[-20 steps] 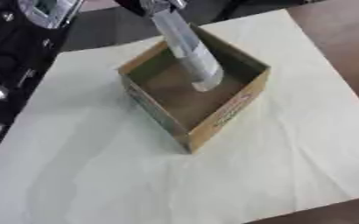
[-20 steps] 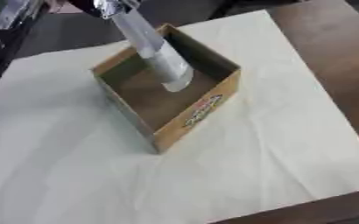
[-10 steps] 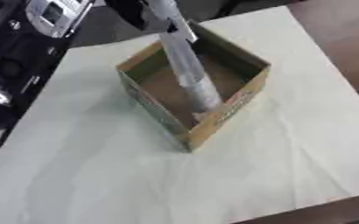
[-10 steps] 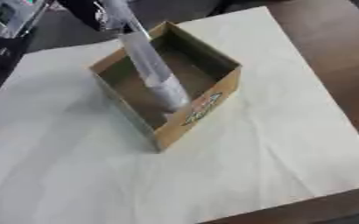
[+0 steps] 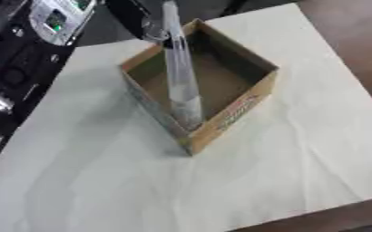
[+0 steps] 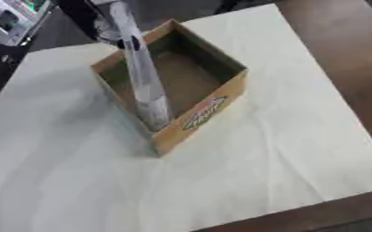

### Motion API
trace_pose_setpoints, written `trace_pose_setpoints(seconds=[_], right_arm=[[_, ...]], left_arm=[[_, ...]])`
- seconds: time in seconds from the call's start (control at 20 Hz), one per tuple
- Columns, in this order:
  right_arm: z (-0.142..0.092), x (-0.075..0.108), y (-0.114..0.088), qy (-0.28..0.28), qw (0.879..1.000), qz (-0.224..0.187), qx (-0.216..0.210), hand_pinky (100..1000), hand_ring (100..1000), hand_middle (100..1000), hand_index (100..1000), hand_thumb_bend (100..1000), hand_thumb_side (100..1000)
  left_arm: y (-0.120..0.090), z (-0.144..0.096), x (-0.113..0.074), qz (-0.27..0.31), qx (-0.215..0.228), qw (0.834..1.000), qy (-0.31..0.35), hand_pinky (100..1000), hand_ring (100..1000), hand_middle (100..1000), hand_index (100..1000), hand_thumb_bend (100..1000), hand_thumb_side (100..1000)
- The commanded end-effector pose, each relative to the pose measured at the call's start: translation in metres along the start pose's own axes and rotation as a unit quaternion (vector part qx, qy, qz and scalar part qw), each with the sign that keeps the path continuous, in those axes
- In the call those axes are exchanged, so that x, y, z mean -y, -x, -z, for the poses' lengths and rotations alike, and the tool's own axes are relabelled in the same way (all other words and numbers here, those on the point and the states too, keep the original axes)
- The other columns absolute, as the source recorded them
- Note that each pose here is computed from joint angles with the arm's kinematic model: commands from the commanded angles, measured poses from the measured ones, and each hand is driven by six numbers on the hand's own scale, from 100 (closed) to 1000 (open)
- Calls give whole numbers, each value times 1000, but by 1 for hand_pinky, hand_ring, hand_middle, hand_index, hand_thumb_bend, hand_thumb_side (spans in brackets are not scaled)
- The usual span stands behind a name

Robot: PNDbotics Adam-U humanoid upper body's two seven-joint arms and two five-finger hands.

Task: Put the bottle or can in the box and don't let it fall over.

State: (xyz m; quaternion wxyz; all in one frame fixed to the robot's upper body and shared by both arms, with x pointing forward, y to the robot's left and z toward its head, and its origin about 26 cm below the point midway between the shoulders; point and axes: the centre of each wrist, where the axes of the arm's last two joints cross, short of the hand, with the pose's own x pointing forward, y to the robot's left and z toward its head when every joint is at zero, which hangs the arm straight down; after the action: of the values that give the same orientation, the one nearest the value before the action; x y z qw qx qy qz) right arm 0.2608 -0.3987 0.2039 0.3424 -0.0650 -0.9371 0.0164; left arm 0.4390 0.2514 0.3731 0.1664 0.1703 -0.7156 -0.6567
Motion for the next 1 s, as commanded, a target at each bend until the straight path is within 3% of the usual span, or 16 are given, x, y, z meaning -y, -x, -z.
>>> trace_pose_setpoints(seconds=[0.05, 0.3, 0.55, 0.7, 1.0], right_arm=[[4, 3, -6, 2, 1000, -3, 10, 731, 1000, 898, 985, 100, 464], [3, 3, -6, 5, 1000, -3, 8, 730, 1000, 897, 984, 100, 467], [2, 3, -6, 6, 1000, -2, 6, 730, 1000, 896, 983, 100, 472], [1, 4, -5, 8, 1000, -2, 4, 730, 1000, 896, 983, 100, 471], [-1, 5, -5, 8, 1000, -2, 1, 729, 1000, 895, 982, 100, 467]], left_arm=[[1, -9, -10, 122, 85, 978, 146, 943, 960, 817, 922, 604, 445], [5, -12, -1, 131, 78, 974, 169, 935, 954, 813, 919, 594, 454], [9, -16, 6, 136, 68, 970, 190, 925, 950, 808, 912, 578, 203], [11, -18, 10, 141, 67, 967, 201, 921, 947, 806, 911, 579, 201], [13, -24, 14, 139, 63, 965, 212, 913, 943, 805, 918, 567, 292]])
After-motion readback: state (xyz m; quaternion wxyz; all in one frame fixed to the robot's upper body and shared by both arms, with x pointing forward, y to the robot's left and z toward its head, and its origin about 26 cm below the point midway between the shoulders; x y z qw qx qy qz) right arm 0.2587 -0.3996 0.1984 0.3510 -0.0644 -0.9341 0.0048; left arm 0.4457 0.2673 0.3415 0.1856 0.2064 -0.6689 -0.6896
